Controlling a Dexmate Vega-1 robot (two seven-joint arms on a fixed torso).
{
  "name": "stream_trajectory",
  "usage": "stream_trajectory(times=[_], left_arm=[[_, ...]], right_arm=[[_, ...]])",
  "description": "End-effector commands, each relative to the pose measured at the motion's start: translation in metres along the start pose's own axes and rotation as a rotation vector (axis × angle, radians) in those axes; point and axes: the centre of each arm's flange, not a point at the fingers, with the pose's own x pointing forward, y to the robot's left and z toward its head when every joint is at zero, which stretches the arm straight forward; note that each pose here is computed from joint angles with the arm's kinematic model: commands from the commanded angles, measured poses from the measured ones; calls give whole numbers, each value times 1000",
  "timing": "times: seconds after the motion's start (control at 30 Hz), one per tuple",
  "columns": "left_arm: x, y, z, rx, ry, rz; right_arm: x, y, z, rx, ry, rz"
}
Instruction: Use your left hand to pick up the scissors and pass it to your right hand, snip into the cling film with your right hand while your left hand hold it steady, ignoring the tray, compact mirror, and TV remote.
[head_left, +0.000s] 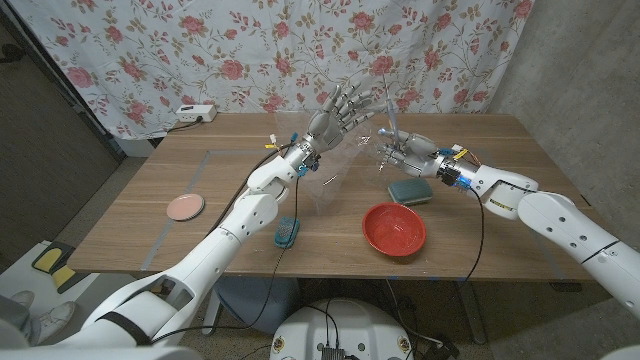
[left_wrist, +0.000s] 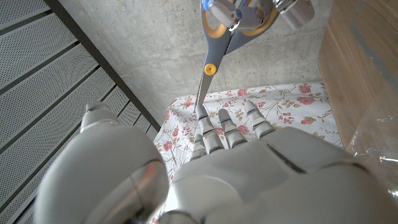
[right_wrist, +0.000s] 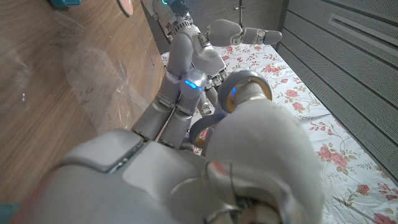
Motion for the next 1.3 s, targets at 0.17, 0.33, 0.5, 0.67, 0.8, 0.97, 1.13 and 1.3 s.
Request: stream_trajectory(times=[0.17, 0.33, 0.5, 0.67, 0.8, 0.97, 1.13, 1.3], left_arm=[[-35, 17, 25, 72, 10, 92], [-53, 30, 39, 106, -2, 159], [-63, 37, 55, 142, -18, 198], [-71, 40, 73, 174, -30, 222], [-75, 40, 80, 193, -27, 240], [-82, 42, 82, 197, -14, 274], [-92, 44, 81, 200, 1, 316], [-103, 46, 81, 216, 6, 365]], right_arm=[[-16, -1, 3, 56, -9, -31], [-18, 1, 4, 87, -10, -31], [-20, 5, 6, 91, -1, -35], [-23, 7, 7, 108, 9, -32], [-26, 7, 10, 115, 16, -35], [-30, 5, 12, 128, 17, -39], [-36, 3, 11, 139, 21, -49], [-41, 2, 10, 143, 17, -50]])
